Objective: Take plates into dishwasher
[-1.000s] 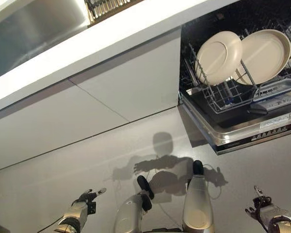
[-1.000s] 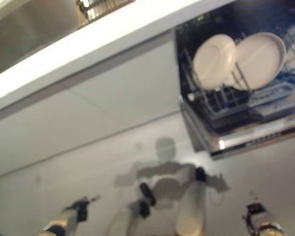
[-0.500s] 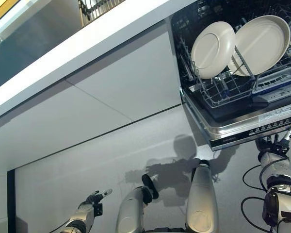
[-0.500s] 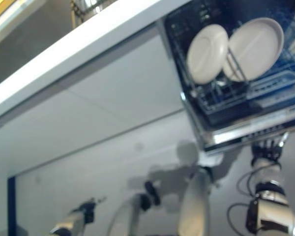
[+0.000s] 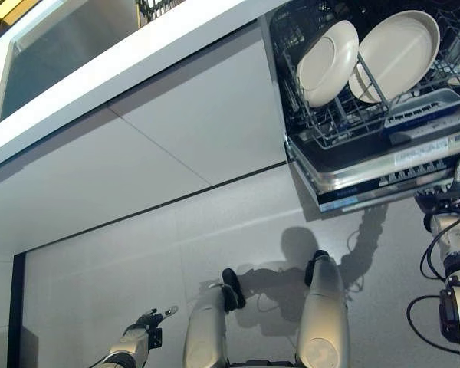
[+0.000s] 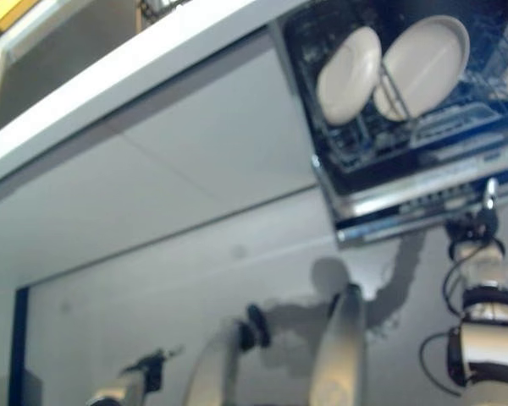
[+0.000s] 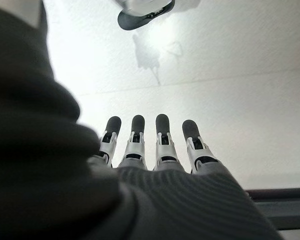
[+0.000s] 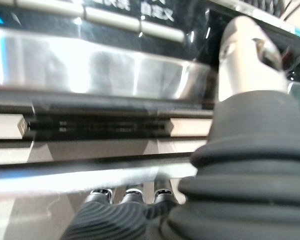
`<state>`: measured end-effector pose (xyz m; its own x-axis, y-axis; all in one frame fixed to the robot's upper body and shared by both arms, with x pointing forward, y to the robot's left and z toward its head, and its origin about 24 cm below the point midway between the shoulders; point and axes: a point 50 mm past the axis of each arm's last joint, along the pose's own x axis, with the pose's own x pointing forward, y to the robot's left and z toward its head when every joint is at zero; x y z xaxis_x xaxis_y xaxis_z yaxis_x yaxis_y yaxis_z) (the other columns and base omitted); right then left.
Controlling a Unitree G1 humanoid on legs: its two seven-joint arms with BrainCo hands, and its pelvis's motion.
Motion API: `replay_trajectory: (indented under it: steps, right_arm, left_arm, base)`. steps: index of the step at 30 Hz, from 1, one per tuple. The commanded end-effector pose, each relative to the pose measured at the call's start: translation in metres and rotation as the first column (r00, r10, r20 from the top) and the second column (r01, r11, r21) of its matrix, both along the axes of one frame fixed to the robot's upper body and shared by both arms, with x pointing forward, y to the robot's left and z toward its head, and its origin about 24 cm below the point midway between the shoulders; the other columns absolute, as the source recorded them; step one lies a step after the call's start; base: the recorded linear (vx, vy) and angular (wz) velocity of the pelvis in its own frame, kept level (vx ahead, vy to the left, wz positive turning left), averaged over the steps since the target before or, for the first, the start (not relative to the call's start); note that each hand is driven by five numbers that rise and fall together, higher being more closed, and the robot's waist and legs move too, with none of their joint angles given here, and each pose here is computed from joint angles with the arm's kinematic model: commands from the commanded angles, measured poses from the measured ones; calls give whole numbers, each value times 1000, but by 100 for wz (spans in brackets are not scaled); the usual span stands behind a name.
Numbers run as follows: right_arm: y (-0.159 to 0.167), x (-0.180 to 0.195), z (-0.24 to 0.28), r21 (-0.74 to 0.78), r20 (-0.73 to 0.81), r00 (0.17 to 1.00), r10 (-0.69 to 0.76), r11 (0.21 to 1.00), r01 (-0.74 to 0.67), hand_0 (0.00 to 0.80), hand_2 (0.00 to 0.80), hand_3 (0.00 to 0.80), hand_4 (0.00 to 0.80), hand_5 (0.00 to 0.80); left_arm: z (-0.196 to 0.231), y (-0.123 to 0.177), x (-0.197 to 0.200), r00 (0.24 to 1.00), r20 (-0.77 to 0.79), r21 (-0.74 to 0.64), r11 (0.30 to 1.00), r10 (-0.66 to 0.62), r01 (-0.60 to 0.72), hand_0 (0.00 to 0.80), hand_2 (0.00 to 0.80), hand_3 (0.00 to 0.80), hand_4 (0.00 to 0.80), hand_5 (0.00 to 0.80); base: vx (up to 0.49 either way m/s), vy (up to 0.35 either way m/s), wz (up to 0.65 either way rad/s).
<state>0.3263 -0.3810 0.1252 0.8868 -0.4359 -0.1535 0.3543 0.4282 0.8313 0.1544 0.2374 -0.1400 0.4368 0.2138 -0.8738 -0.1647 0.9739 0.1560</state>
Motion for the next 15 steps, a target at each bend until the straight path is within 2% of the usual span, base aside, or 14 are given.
replay_trajectory:
  steps: [1, 8, 15]
  right_arm:
    - [65, 38, 206, -303, 606, 726, 325, 938, -167, 0, 0, 0, 0, 0]
    - [57, 36, 202, -293, 607, 730, 315, 942, -163, 0, 0, 0, 0, 0]
    - [40, 37, 160, -209, 500, 834, 235, 967, -147, 0, 0, 0, 0, 0]
  left_arm:
    - [16, 41, 3, 1000, 19, 107, 994, -1, -1, 0, 0, 0, 0, 0]
    - [17, 49, -2, 1000, 6, 128, 992, -13, 12, 0, 0, 0, 0, 0]
    - [16, 55, -7, 1000, -7, 144, 989, -23, 24, 0, 0, 0, 0, 0]
  base:
    - [19, -56, 31]
    - [35, -34, 25]
    - [24, -14, 24]
